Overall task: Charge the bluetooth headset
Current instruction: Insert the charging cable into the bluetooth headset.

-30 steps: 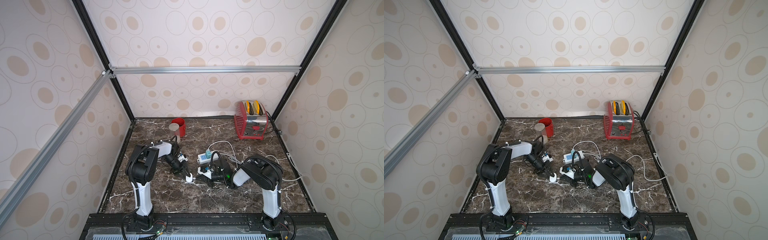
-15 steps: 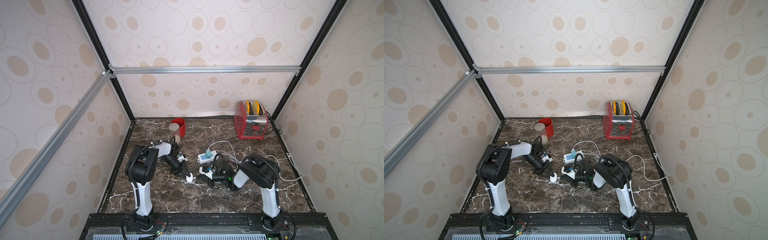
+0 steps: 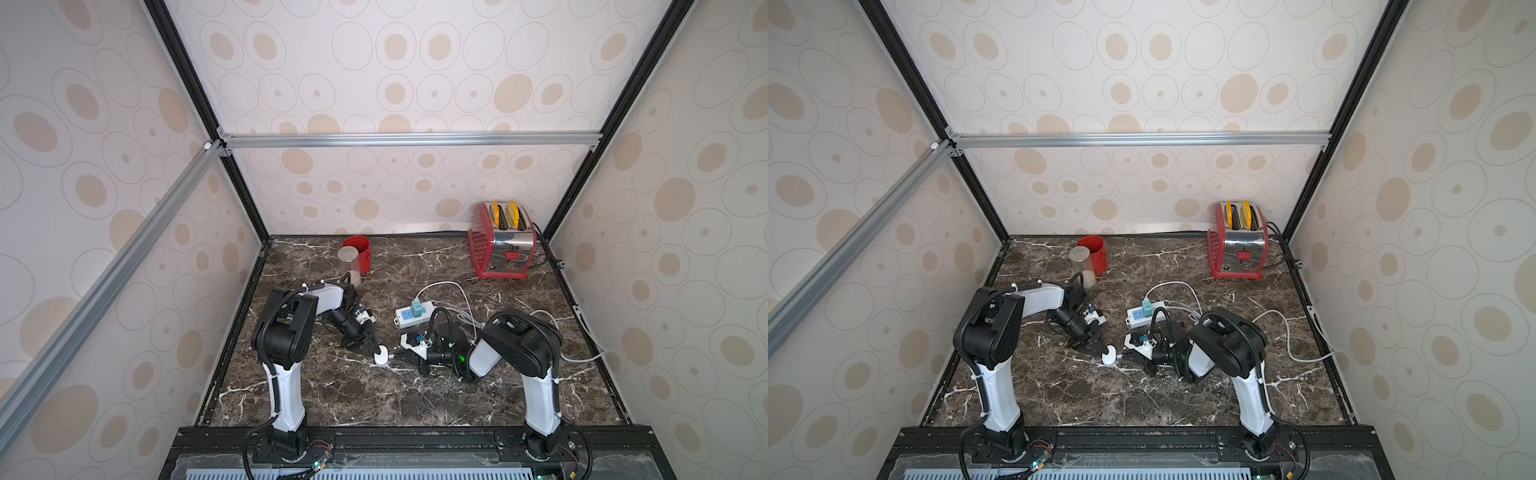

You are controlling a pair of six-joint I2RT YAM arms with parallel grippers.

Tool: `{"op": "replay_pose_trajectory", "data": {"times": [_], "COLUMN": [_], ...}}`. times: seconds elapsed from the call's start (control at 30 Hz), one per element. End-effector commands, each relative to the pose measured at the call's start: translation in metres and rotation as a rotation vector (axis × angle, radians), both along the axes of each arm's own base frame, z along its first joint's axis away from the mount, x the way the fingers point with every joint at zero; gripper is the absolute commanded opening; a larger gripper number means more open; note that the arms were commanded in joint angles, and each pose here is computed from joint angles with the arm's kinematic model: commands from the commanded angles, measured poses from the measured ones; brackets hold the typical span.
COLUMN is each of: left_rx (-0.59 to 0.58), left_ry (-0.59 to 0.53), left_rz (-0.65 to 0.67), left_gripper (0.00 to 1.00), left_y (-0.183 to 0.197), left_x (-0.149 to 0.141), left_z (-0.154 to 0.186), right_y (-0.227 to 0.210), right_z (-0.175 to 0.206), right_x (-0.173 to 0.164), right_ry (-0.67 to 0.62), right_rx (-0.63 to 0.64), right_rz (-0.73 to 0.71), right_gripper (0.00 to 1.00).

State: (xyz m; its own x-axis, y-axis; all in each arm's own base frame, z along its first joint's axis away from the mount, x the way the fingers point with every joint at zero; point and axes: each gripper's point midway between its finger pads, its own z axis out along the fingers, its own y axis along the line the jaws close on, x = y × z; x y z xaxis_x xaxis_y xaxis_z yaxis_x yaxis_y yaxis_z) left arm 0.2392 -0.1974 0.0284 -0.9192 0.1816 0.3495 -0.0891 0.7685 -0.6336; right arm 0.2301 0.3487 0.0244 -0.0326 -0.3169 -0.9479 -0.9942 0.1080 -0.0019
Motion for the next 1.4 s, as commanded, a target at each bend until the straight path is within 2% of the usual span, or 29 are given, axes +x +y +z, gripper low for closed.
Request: {"op": "replay_pose_trajectory", "data": {"times": [0.0, 0.43, 0.83, 1.17, 1.37], "left_rx": [0.122, 0.112, 0.135, 0.122, 0.163], "left_ry": [-0.012, -0.010, -0.014, -0.029, -0.059], "left_rz": [-0.062, -0.017, 0.021, 0.040, 0.005], "left_gripper": [0.20, 0.18, 0.17, 0.16, 0.17], "left_y": [0.010, 0.001, 0.002, -0.007, 0.002], "left_x": [-0.006, -0.004, -0.002, 0.001, 0.002], "left_z": [-0.038, -0.045, -0.049, -0.049, -0.041], "right_y": [-0.010, -0.004, -0.005, 0.008, -0.001], "right_z": [-0.017, -0.015, -0.002, -0.001, 0.001], "right_x": [-0.011, -0.016, -0.021, -0.021, -0.016], "right_ry": [0.032, 0.009, -0.035, -0.048, -0.064], "right_rx": [-0.079, -0.083, -0.015, -0.014, -0.018], "right_rz": [0.017, 0.043, -0.024, 0.018, -0.046], "right_gripper": [0.00, 0.00, 0.00, 0.00, 0.01]}}
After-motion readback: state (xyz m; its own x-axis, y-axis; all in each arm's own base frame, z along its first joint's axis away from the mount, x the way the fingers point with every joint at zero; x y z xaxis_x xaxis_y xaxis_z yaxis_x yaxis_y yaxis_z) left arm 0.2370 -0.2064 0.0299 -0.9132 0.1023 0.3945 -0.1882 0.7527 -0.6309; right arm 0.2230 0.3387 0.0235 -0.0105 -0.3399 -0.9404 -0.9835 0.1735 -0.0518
